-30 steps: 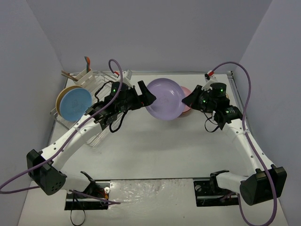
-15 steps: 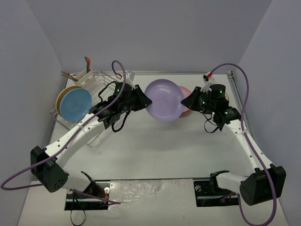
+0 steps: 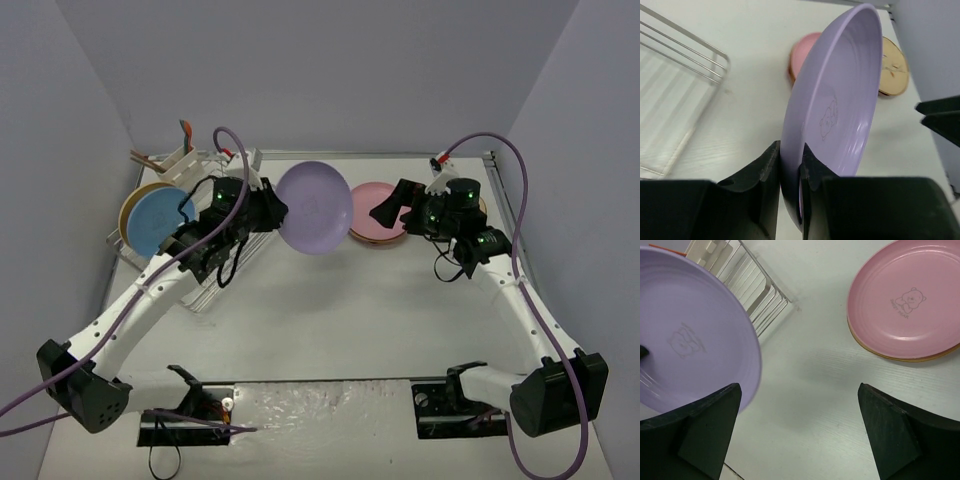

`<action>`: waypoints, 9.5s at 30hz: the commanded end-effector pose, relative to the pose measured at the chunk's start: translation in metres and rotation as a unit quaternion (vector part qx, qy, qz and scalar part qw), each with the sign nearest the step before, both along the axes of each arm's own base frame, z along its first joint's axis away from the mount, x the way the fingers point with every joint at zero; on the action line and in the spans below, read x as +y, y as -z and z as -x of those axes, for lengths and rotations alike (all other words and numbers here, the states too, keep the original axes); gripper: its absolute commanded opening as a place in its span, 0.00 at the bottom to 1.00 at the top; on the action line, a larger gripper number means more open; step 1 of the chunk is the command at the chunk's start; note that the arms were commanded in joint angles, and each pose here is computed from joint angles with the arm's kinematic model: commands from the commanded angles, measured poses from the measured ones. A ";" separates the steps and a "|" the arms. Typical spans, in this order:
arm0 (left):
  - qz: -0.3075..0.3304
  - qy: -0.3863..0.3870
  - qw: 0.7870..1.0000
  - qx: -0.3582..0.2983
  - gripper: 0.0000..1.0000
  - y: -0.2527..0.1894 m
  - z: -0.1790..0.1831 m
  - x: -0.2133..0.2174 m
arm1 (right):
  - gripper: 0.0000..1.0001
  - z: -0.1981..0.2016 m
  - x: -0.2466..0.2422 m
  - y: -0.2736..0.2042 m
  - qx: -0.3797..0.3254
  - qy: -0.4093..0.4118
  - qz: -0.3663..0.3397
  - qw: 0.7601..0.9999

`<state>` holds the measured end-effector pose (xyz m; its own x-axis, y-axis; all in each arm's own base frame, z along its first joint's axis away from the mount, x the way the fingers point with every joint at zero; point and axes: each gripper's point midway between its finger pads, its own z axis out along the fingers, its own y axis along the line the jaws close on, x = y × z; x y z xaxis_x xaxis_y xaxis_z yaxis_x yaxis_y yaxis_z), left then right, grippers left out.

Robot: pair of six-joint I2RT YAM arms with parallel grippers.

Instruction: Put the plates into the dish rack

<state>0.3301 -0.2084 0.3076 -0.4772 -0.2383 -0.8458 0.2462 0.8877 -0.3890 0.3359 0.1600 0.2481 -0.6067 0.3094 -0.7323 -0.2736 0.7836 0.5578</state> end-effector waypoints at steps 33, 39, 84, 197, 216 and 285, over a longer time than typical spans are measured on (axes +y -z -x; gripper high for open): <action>-0.596 0.020 0.801 -0.057 0.00 -0.018 -0.075 0.281 | 1.00 0.028 0.022 -0.009 -0.054 -0.081 0.002 0.995; -0.594 0.023 0.803 -0.049 0.00 -0.010 -0.077 0.287 | 1.00 0.029 0.022 -0.007 -0.053 -0.081 0.002 0.995; -0.280 -0.231 0.924 -0.118 0.97 -0.064 -0.008 0.267 | 0.88 -0.069 -0.077 0.090 0.134 0.261 0.182 0.939; 0.166 0.020 0.986 0.020 0.00 -0.044 0.013 -0.040 | 0.32 0.004 0.039 -0.049 -0.050 -0.012 -0.061 0.997; -0.408 -0.083 0.904 -0.097 0.00 -0.065 0.019 0.186 | 0.95 0.012 0.015 -0.046 -0.086 0.002 0.003 0.996; -0.425 -0.158 0.885 -0.105 0.97 -0.053 -0.017 0.268 | 0.93 -0.026 -0.047 0.044 0.046 0.180 0.090 0.978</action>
<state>0.3677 0.0520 0.2919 -0.4058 0.6406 -0.6519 0.2051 0.7589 0.6180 0.3328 0.1406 0.2033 -0.6166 0.3121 -0.7228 -0.0949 0.8819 0.4618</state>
